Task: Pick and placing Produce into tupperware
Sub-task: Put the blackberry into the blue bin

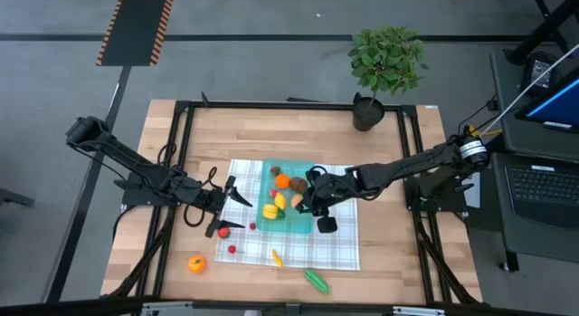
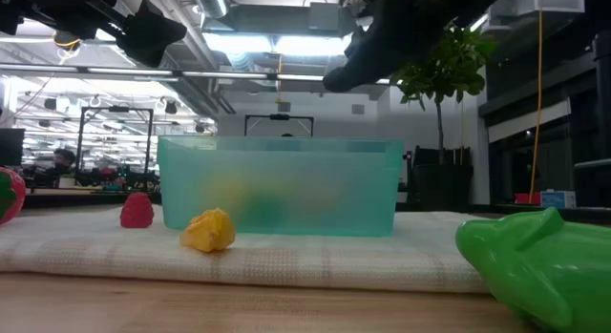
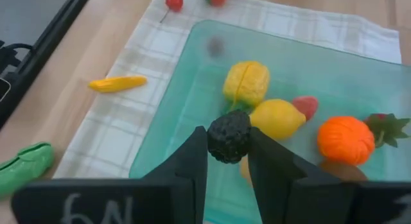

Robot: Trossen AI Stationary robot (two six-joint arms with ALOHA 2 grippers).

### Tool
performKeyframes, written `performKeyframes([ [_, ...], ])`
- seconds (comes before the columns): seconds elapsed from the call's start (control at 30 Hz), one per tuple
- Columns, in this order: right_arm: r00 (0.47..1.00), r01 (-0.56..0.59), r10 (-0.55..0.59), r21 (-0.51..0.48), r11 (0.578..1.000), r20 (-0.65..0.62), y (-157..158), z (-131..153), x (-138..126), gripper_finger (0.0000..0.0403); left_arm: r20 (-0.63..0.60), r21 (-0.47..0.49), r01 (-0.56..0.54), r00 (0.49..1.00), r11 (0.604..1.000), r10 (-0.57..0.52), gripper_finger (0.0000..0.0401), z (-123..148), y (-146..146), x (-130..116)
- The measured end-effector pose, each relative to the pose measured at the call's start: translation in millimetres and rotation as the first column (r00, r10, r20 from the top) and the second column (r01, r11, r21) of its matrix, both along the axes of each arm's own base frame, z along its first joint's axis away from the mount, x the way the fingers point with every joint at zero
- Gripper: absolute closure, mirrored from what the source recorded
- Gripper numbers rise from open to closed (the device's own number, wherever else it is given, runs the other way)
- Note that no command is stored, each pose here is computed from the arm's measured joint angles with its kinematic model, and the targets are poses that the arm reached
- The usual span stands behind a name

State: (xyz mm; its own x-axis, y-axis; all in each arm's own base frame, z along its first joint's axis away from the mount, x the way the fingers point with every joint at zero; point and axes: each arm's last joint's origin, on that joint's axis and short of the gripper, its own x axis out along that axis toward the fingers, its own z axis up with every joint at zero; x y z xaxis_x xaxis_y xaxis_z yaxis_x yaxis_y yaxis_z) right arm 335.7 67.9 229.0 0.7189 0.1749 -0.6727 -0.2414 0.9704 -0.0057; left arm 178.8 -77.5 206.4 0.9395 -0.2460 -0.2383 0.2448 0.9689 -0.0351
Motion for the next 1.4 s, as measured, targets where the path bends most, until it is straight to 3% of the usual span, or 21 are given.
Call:
performKeyframes([
  [0.57,1.000,0.019,-0.018,-0.028,0.999,0.008,-14.0,-1.2,3.6,0.0310,0.000,0.000,0.000,1.000,1.000,0.000,0.0103,0.0,0.1,0.0],
  [1.1,0.998,0.045,-0.048,-0.067,0.997,-0.045,-32.5,-49.1,29.5,0.0310,0.000,0.000,0.000,1.000,1.000,0.000,0.0103,0.0,0.0,0.0],
  [1.4,0.998,0.060,-0.062,-0.066,0.996,-0.033,-37.3,-53.0,33.1,0.0310,0.000,0.000,0.000,1.000,1.000,0.000,0.0103,0.0,0.0,0.0],
])
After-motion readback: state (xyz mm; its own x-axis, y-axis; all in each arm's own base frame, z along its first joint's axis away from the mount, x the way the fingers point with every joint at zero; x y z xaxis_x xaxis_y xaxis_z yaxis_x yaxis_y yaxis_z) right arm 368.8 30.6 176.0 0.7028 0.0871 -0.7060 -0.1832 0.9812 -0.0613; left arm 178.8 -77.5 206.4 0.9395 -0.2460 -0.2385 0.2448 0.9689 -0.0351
